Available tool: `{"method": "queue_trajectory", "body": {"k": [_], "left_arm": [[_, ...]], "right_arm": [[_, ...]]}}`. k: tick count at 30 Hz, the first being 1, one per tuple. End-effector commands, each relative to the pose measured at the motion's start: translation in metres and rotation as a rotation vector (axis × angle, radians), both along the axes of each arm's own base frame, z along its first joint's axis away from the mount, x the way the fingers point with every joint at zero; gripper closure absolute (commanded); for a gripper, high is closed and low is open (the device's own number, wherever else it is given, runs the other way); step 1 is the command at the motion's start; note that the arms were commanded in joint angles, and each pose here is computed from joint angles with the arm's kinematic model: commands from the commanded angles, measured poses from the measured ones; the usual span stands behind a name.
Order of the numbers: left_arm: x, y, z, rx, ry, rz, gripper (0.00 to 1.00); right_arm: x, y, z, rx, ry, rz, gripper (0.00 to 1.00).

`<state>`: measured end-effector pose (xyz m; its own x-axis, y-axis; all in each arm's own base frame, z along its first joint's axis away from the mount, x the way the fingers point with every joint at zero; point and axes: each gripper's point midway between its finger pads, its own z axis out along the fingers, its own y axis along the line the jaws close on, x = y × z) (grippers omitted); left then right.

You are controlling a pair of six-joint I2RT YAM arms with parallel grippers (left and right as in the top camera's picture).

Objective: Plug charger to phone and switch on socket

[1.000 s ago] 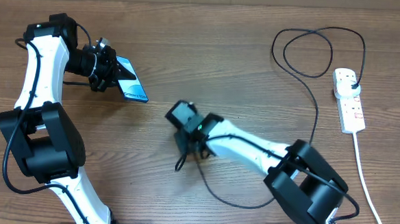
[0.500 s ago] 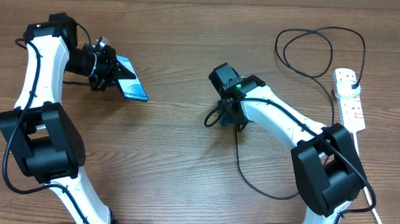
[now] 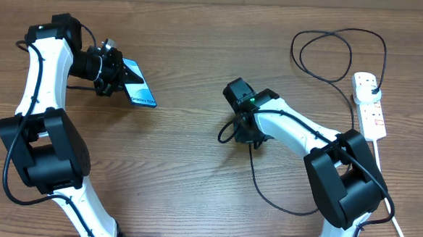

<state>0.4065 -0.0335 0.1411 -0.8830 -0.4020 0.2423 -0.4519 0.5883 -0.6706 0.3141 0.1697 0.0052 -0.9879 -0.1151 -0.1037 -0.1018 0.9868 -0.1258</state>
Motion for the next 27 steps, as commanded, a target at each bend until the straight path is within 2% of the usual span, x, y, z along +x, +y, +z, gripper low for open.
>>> {"method": "queue_trajectory", "body": {"k": [1, 15, 17, 21, 25, 27], "left_arm": [[0.001, -0.007, 0.021, -0.020, -0.069, -0.019, 0.95], [0.001, -0.007, 0.021, -0.020, -0.069, -0.019, 0.96], [0.001, -0.007, 0.021, -0.020, -0.069, -0.019, 0.96], [0.001, -0.007, 0.021, -0.020, -0.069, -0.019, 0.96], [0.001, -0.007, 0.021, -0.020, -0.069, -0.019, 0.96], [0.001, -0.007, 0.021, -0.020, -0.069, -0.019, 0.96]], "right_arm": [[-0.002, 0.000, -0.004, -0.004, 0.008, -0.002, 0.79], [-0.001, 0.005, -0.014, 0.017, 0.018, 0.000, 0.76], [-0.003, 0.004, -0.019, 0.008, 0.032, 0.000, 0.78], [-0.004, 0.003, -0.020, 0.002, 0.041, -0.001, 0.88], [-0.012, 0.003, -0.021, 0.013, 0.077, -0.001, 0.88], [-0.016, 0.003, -0.021, 0.014, 0.093, -0.001, 0.85]]}}
